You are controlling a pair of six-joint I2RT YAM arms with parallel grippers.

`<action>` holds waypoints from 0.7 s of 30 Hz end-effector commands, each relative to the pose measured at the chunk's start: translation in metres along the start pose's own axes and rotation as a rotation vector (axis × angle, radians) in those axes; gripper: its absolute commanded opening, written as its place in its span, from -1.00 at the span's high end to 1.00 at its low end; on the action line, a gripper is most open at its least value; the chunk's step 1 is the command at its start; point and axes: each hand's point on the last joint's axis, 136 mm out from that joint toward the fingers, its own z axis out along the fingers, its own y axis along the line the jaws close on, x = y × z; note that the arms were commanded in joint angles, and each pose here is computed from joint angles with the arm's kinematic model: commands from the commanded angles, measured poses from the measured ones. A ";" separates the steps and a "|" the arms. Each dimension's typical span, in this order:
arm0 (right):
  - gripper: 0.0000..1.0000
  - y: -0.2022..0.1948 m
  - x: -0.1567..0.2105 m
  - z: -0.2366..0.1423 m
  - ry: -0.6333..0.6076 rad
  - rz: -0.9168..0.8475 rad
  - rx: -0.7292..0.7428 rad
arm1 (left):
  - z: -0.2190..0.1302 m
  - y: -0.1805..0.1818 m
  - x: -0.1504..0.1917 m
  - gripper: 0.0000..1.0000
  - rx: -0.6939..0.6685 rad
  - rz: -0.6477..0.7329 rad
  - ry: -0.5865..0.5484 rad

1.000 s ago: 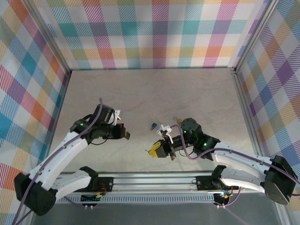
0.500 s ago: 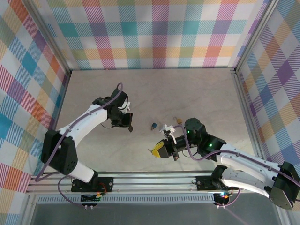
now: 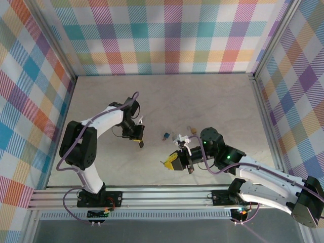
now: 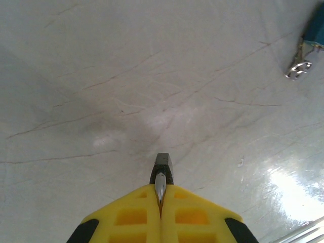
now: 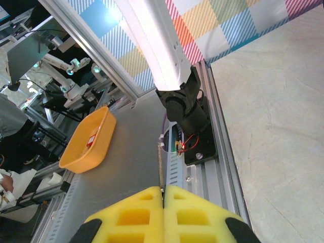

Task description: Lock with the key

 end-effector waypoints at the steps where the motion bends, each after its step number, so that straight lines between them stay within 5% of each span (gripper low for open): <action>1: 1.00 0.010 -0.010 -0.003 -0.022 -0.040 -0.029 | -0.001 0.002 -0.005 1.00 0.031 -0.003 0.023; 9: 1.00 0.005 -0.004 0.000 -0.016 -0.023 -0.027 | 0.011 0.016 -0.013 1.00 -0.009 -0.029 0.064; 16: 1.00 0.001 -0.001 0.004 -0.003 -0.004 -0.035 | 0.013 0.029 -0.017 0.35 -0.062 -0.049 0.068; 21: 1.00 0.000 -0.002 0.005 -0.003 0.000 -0.037 | -0.006 0.032 -0.027 0.13 -0.103 -0.049 -0.004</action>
